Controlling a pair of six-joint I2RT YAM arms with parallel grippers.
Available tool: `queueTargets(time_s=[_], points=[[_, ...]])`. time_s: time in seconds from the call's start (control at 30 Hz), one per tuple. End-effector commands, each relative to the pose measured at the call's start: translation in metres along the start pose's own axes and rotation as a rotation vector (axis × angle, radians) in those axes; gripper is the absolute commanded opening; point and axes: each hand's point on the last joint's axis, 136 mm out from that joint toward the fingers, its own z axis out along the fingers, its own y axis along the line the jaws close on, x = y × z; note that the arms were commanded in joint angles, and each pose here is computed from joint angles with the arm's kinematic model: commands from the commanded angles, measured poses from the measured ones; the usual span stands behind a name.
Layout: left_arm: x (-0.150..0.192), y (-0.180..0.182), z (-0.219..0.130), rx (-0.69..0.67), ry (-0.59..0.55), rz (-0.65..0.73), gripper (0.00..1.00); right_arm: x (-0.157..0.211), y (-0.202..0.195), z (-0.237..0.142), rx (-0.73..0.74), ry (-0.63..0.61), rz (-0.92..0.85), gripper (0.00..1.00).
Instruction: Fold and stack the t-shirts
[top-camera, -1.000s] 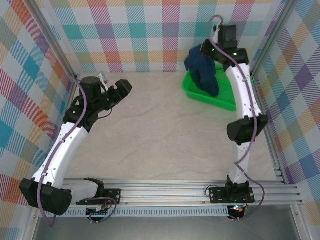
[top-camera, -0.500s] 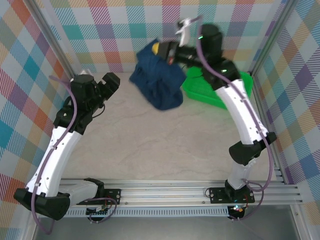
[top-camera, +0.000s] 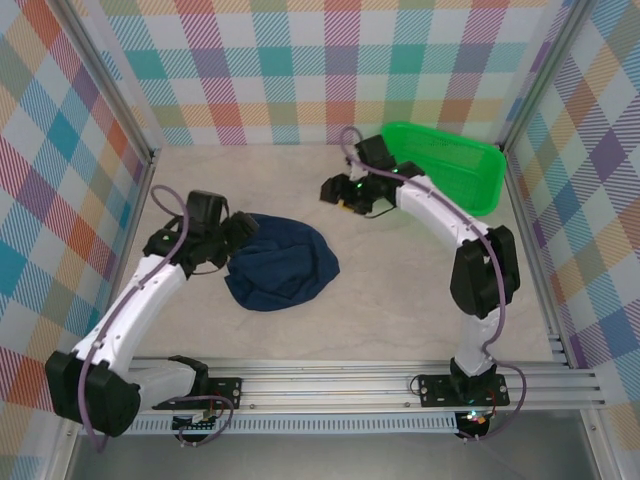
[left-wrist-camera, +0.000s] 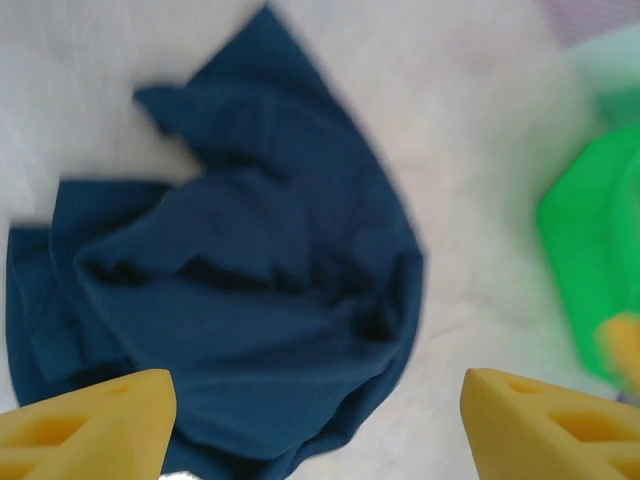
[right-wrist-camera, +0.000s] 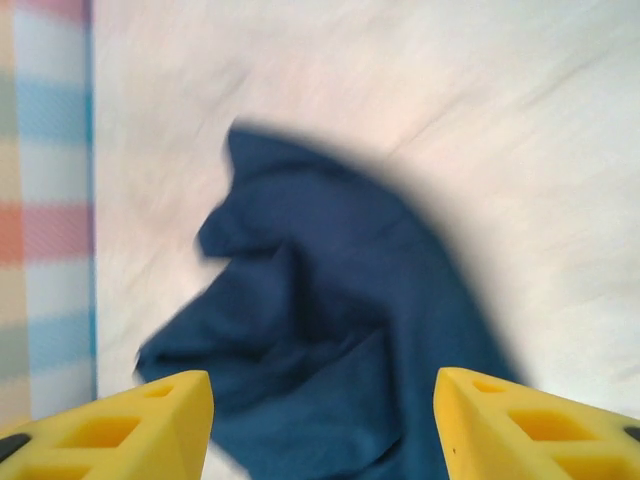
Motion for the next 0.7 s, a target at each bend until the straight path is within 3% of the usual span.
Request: queueTargets(time_s=[0.0, 0.13, 0.27, 0.47, 0.67], points=[[0.024, -0.012, 0.004, 0.072, 0.083, -0.013, 0.75, -0.020, -0.043, 0.033, 0.091, -0.012, 0.055, 0.59], [0.025, -0.013, 0.004, 0.066, 0.077, 0.003, 0.75, -0.044, -0.077, 0.062, 0.129, -0.028, 0.163, 0.54], [0.024, -0.014, -0.001, 0.067, 0.069, 0.028, 0.75, -0.064, -0.106, 0.067, 0.171, -0.093, 0.277, 0.52], [0.023, -0.011, -0.007, 0.059, 0.060, 0.043, 0.75, -0.088, -0.169, 0.036, 0.234, -0.231, 0.478, 0.51], [0.024, -0.009, -0.004, 0.045, 0.064, 0.056, 0.75, -0.103, -0.205, 0.003, 0.263, -0.277, 0.526, 0.50]])
